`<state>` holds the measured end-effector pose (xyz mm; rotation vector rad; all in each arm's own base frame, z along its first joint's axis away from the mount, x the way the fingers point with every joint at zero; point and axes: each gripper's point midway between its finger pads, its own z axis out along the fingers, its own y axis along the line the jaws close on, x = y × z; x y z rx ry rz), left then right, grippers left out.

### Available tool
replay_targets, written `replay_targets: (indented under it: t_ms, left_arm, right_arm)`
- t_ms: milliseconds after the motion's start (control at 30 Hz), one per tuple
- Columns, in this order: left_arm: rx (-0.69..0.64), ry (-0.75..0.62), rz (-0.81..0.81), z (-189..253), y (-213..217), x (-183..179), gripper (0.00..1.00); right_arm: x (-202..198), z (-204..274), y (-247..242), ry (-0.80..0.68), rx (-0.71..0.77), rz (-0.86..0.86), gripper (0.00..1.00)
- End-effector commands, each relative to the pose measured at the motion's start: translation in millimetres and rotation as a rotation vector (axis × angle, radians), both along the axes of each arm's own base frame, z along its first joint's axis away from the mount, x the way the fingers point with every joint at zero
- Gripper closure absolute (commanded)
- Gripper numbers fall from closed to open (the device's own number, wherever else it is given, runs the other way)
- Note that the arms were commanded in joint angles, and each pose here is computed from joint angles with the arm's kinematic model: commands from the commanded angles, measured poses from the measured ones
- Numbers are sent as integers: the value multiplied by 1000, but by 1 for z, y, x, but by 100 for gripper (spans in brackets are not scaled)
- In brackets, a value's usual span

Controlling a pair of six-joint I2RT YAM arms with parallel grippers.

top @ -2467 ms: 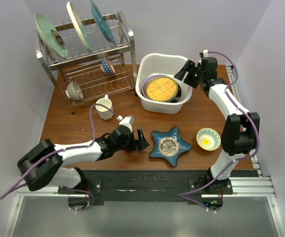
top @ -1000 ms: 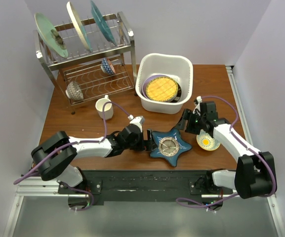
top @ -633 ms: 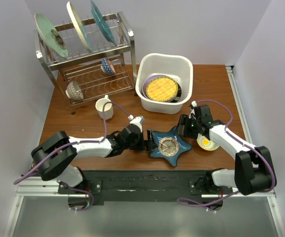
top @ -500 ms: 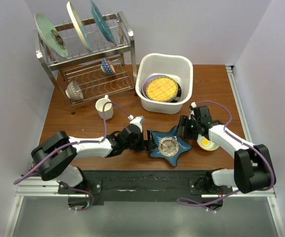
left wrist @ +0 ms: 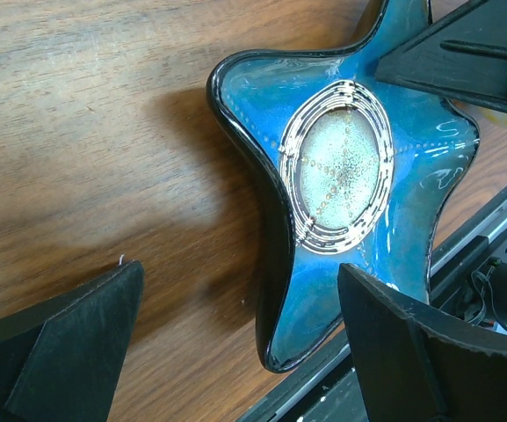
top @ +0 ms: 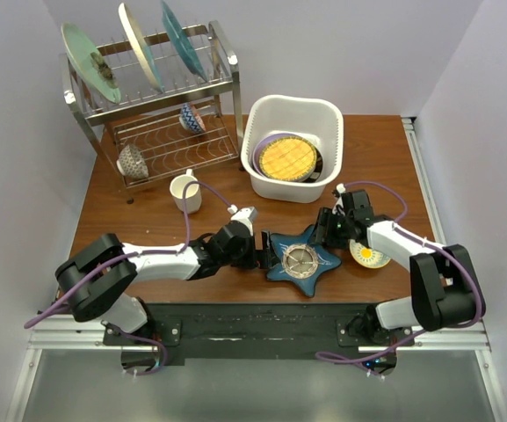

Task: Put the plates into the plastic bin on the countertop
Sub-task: Pick up the plate from the corner of the board.

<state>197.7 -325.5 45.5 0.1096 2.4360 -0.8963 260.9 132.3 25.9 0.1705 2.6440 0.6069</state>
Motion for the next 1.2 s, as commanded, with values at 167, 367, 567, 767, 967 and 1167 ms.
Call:
replay_targets:
  t_ms: [167,367,567,767,967,1167]
  left_arm:
    - [-55,-53,-13,24,-14,8,4]
    - [-52,-58,-6,24,-11,8,4]
    - [-49,-57,3,23,-9,8,4]
    - [-59,-91,25,33,-3,10,3]
    - [-44,-117,79,38,12,13,2]
    - [-14,-127,133,40,30,18,0]
  right_arm:
    - [-6,-12,6,12,20,34,58]
    - [-10,-18,4,27,11,32,99]
    - [-11,-15,5,19,21,34,100]
    - [-13,-12,4,9,20,34,100]
    - [-14,-6,7,3,34,34,100]
    - [-16,4,7,-14,39,37,100]
